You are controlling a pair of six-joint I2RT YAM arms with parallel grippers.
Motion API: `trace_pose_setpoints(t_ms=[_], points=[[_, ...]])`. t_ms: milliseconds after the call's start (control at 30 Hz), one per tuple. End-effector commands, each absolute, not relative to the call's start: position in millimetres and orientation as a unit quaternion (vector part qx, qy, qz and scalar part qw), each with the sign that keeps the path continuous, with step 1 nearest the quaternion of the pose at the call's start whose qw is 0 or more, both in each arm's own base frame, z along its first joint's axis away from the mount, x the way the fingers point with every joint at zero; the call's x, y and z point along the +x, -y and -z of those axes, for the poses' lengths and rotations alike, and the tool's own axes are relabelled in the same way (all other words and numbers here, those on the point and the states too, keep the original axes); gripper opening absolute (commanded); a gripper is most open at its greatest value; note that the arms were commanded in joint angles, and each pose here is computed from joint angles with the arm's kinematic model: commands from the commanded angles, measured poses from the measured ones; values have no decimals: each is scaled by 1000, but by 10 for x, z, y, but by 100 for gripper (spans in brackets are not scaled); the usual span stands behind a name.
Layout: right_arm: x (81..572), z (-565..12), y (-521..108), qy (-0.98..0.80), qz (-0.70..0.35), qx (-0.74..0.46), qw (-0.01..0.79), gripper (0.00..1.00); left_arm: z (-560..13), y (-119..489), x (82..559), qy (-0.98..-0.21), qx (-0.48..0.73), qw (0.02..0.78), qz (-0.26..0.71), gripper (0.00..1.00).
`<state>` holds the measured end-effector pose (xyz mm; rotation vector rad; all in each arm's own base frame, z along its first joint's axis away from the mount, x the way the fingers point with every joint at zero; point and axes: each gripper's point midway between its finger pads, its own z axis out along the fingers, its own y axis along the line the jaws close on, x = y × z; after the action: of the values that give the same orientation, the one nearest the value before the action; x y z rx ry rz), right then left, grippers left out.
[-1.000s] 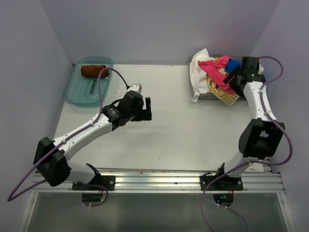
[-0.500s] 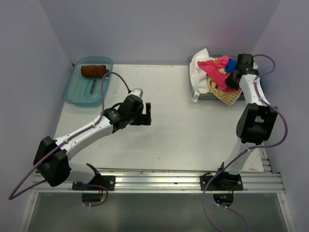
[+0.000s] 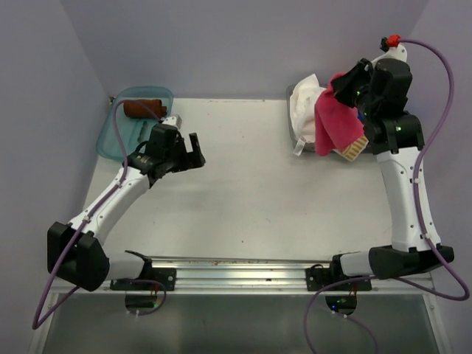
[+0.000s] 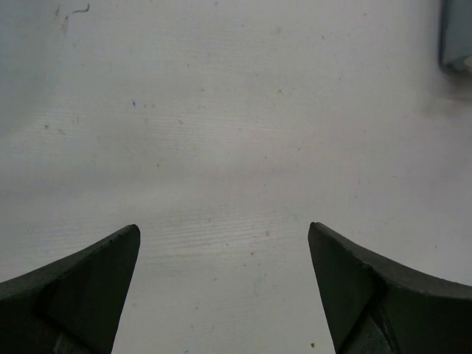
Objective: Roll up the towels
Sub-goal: Grab a towel with the right arm, then move the towel to the center of the board
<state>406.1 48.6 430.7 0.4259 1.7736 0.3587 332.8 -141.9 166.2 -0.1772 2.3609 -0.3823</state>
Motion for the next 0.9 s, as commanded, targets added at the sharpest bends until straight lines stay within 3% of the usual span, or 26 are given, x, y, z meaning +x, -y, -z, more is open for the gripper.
trace_pose_setpoints(t_ms=[0, 200, 467, 567, 600, 633, 700, 867], points=[[4023, -4346, -698, -773, -175, 146, 592, 0, -2068, 1477, 3361, -891, -56, 403, 202, 100], [3712, -4284, -1384, -783, -236, 79, 569, 0, -2163, 1207, 3386, -890, -103, 408, 175, 100], [3169, -3369, -2385, -835, -291, 4, 466, 0, -2361, 984, 3430, -888, -109, 424, 144, 100], [3025, -2692, -2591, -869, -304, -15, 390, 34, -2321, 1008, 3404, -890, -95, 422, 147, 100], [3007, -2511, -2589, -880, -293, -19, 373, 52, -2293, 1017, 3403, -891, -91, 420, 148, 100], [2944, -2154, -2522, -908, -257, -19, 331, 55, -2259, 1074, 3400, -892, -81, 414, 160, 100], [2947, -1929, -2312, -925, -200, -8, 323, 61, -2087, 1183, 3336, -903, -65, 386, 177, 100], [2787, -1664, -1990, -930, -180, 23, 320, 64, -1657, 1537, 3199, -919, -29, 336, 204, 97]])
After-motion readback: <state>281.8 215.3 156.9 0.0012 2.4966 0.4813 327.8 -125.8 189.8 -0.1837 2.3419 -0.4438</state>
